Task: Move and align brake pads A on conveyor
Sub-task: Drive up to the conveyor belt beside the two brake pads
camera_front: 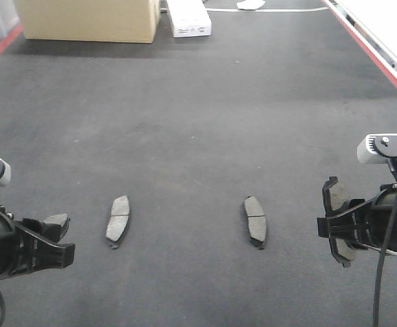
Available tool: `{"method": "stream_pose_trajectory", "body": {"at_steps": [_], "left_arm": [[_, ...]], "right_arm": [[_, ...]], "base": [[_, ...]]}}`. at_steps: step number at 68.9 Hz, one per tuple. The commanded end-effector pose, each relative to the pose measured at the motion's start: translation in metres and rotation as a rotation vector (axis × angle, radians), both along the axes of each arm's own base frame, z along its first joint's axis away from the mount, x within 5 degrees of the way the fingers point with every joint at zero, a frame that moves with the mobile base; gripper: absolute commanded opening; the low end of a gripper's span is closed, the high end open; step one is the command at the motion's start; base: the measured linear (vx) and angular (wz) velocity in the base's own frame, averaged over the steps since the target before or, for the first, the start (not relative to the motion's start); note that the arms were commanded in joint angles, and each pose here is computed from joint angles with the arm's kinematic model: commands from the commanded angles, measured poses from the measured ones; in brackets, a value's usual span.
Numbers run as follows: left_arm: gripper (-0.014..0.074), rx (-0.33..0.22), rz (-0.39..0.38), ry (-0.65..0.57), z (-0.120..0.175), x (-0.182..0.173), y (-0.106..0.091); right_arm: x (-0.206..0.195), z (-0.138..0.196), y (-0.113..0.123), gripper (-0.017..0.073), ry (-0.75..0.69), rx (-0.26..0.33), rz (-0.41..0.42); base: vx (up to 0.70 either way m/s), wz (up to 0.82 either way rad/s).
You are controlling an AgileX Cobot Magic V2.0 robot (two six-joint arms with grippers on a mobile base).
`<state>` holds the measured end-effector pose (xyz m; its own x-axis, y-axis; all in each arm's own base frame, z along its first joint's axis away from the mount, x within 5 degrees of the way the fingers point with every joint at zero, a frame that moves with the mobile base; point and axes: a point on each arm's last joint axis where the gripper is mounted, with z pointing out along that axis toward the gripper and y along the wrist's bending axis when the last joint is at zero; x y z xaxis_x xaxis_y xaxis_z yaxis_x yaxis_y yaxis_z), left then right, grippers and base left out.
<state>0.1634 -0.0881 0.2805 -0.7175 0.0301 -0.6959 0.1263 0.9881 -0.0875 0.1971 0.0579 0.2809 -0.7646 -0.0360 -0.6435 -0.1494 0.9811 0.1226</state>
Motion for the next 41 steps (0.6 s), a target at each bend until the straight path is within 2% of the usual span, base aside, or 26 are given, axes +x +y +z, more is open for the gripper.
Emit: {"method": "stream_pose_trajectory", "body": {"at_steps": [1, 41], "left_arm": [[0.0072, -0.035, -0.030, -0.083, 0.0142, 0.0026, -0.0031], [0.0072, -0.035, -0.030, -0.083, 0.0142, 0.0026, -0.0031]], "right_arm": [[0.0046, 0.0165, 0.0004, 0.0060, -0.107, 0.025, 0.000], [0.0046, 0.0165, 0.0004, 0.0060, -0.107, 0.025, 0.000]], "base": [[0.06, -0.13], [0.01, -0.03]]}}
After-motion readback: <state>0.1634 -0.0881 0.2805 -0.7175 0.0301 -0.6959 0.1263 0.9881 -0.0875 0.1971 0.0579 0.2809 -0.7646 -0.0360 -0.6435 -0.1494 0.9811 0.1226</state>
